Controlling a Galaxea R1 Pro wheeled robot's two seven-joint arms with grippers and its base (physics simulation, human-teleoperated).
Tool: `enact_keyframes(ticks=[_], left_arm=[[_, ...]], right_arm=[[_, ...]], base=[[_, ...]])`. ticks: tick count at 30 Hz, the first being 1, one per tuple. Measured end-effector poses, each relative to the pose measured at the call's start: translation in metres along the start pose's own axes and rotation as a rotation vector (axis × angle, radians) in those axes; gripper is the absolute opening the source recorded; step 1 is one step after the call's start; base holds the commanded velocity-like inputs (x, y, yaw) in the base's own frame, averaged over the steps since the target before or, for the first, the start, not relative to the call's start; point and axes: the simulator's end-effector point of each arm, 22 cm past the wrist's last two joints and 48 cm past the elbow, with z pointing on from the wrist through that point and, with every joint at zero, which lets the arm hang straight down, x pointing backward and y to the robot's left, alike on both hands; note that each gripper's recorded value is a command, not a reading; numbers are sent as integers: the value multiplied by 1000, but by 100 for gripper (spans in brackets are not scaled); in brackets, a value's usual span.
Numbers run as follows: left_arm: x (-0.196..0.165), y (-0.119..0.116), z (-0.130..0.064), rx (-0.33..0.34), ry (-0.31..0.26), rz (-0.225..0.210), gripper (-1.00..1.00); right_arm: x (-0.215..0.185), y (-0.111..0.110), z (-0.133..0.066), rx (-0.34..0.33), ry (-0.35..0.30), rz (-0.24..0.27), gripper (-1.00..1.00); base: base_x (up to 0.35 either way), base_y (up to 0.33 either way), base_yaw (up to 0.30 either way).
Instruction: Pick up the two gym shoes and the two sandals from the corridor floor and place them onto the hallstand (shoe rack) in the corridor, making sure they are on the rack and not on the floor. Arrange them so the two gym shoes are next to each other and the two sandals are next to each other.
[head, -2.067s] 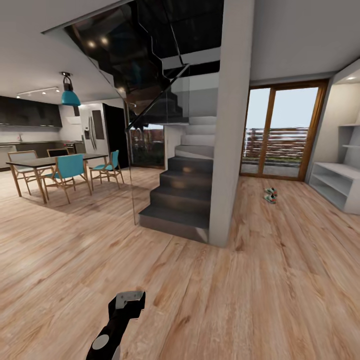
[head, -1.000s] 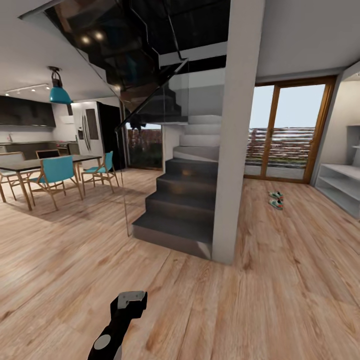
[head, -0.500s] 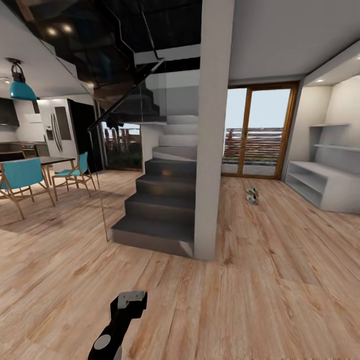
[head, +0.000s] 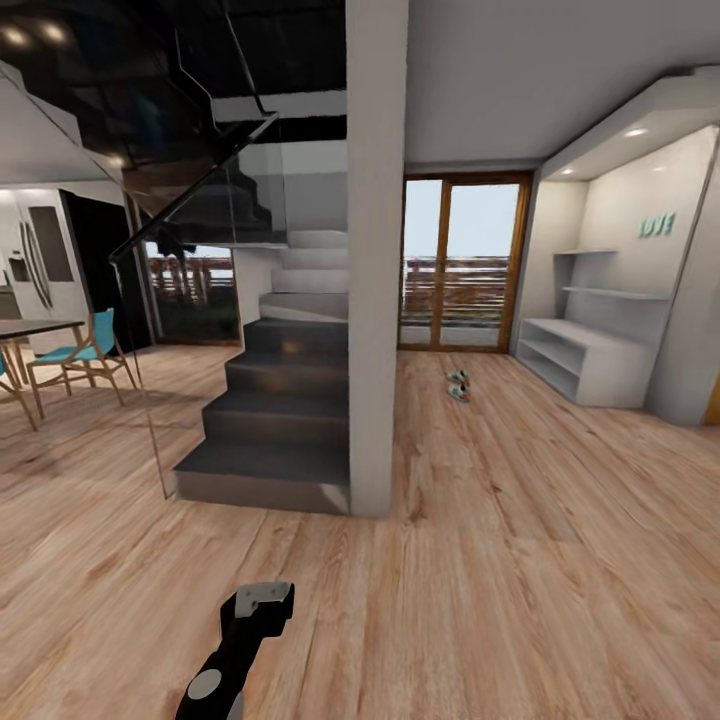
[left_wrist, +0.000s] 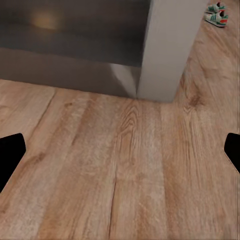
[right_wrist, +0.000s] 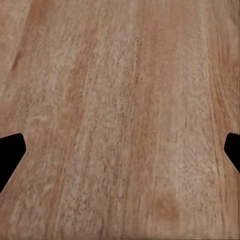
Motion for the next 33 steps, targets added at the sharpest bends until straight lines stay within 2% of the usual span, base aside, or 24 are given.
enact_keyframes(ticks=[18, 33], left_arm=[[0, 2, 0, -3, -1, 0, 100], [-1, 0, 0, -1, -1, -1, 100]], right_arm=[[0, 1, 0, -1, 0, -3, 100], [0, 1, 0, -2, -1, -6, 100]], base=[[14, 0, -235], [320, 0, -7]])
